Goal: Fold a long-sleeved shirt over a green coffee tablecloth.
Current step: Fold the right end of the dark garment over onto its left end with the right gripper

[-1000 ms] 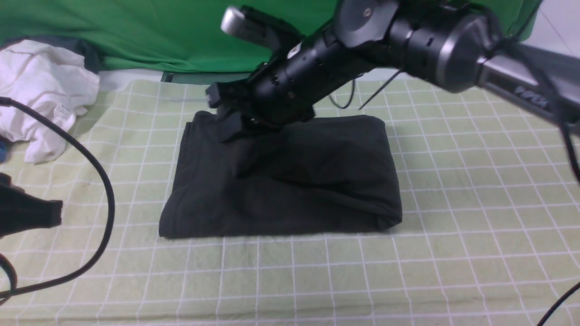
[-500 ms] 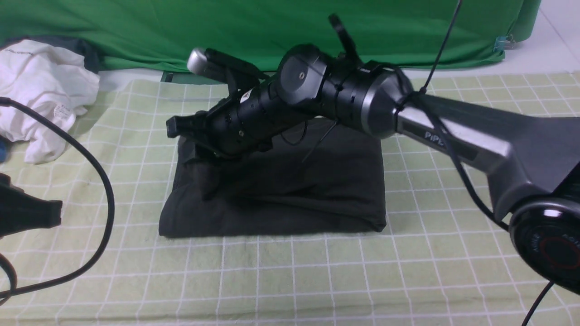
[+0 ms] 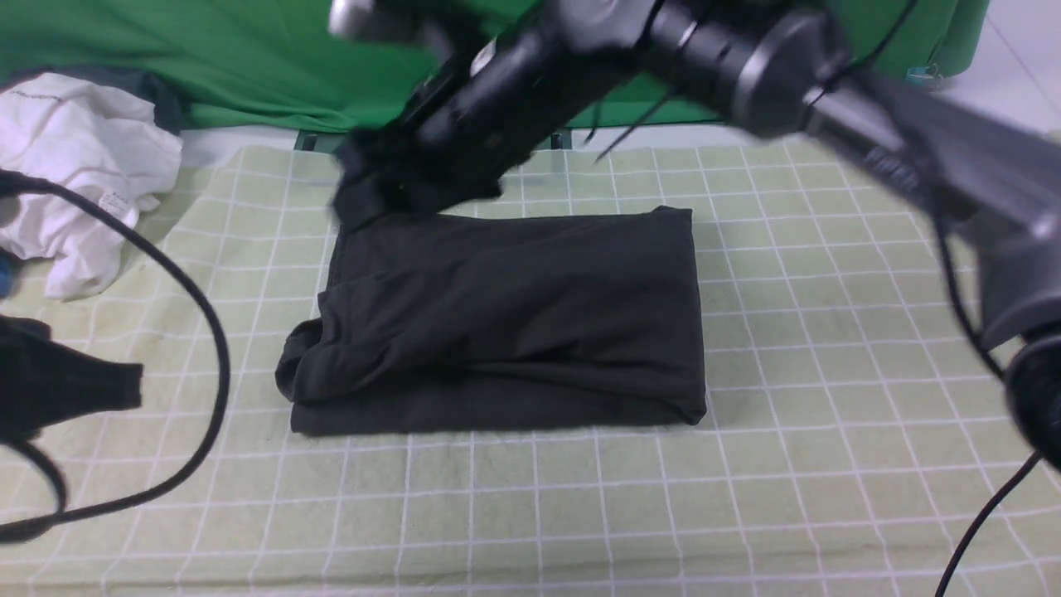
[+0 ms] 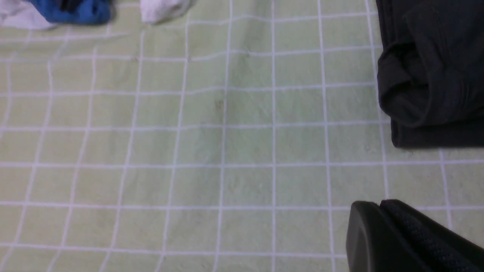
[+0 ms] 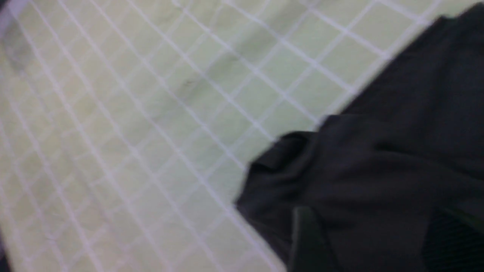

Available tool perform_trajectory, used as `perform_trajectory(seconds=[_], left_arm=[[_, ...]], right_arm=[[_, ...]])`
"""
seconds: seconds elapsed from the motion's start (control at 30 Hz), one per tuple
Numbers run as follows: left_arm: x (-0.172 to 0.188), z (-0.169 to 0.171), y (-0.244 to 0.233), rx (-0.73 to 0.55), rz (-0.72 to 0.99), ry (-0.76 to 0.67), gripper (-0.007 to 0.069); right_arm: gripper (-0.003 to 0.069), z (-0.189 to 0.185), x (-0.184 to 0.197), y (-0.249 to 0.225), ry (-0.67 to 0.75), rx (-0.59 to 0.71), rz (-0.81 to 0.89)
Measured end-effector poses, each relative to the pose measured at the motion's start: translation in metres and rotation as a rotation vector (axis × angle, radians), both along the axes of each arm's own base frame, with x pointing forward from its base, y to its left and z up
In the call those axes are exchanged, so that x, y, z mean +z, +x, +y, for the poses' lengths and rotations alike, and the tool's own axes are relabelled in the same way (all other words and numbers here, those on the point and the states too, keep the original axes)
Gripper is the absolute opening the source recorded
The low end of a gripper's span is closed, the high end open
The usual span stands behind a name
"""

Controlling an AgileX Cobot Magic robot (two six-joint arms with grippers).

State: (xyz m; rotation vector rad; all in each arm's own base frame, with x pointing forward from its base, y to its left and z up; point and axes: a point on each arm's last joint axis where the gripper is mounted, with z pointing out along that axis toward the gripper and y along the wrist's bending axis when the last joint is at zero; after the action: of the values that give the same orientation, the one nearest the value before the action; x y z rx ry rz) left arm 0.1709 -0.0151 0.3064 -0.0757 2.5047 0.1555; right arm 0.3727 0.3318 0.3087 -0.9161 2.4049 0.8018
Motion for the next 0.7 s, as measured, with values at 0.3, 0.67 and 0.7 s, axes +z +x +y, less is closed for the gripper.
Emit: perform_trajectory(seconds=[0.3, 0.67, 0.7], left_arm=[[-0.017, 0.005, 0.091, -0.029, 0.175, -0.246, 0.0011], [-0.063, -0.016, 0.176, -0.131, 0.269, -0.306, 0.0156], [-0.072, -0.02, 0.183, -0.135, 0.262, -0.305, 0.0213]], right_arm=[[0.0007, -0.086, 0.046, 0.02, -0.217, -0.123, -0.113], [0.0005, -0.129, 0.018, -0.024, -0.405, -0.058, 0.009], [0.0005, -0.132, 0.01, -0.03, -0.425, -0.047, 0.037]])
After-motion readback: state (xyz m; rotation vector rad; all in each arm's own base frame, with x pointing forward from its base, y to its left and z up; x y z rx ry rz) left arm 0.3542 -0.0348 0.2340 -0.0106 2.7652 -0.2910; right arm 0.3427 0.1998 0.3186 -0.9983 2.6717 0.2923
